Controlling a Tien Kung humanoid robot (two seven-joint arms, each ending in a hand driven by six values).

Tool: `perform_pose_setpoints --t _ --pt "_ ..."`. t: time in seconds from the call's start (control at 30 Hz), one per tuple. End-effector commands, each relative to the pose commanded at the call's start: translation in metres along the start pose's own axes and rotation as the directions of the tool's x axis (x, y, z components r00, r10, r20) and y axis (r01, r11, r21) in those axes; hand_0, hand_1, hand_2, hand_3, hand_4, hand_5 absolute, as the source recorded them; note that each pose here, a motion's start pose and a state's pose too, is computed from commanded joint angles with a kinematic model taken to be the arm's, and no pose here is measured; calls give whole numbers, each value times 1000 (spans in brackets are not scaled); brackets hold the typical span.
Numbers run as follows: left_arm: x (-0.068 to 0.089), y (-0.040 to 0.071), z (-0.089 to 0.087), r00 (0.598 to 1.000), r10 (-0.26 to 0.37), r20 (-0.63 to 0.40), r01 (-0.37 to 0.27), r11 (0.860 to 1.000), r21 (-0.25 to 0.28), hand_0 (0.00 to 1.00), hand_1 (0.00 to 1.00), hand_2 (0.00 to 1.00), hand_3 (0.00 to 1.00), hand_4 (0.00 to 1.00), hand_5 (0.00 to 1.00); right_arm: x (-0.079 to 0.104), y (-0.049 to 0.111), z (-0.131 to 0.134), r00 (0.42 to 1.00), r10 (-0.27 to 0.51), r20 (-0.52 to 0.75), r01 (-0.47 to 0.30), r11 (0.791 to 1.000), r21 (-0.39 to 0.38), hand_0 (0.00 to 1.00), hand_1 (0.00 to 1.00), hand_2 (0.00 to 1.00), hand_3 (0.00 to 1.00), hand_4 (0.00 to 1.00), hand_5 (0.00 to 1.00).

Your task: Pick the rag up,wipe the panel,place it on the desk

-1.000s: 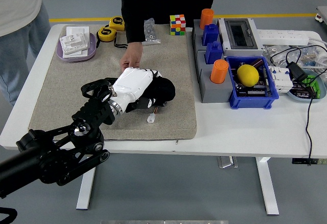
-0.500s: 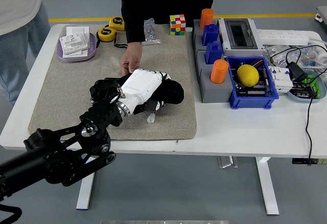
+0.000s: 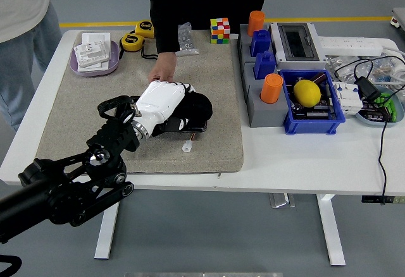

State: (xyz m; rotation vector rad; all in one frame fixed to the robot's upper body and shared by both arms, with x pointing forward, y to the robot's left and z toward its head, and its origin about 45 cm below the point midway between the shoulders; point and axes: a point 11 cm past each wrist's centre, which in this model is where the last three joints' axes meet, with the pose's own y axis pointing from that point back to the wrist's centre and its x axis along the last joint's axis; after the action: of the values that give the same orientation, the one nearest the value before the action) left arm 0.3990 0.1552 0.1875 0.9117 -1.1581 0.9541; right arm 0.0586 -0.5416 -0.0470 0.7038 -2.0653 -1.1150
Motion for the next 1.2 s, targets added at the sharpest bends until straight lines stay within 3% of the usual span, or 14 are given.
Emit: perform_pose_setpoints --t 0.7,1.2 --pt "3 12 -50 999 10 42 -14 995 103 230 126 415 264 86 2 5 0 7 1000 12 10 -12 1000 -16 690 470 648 619 998 689" --pt "13 26 -97 997 37 66 -50 977 208 229 126 414 264 88 2 7 0 10 1000 17 13 -16 1000 -23 691 469 648 620 998 691"
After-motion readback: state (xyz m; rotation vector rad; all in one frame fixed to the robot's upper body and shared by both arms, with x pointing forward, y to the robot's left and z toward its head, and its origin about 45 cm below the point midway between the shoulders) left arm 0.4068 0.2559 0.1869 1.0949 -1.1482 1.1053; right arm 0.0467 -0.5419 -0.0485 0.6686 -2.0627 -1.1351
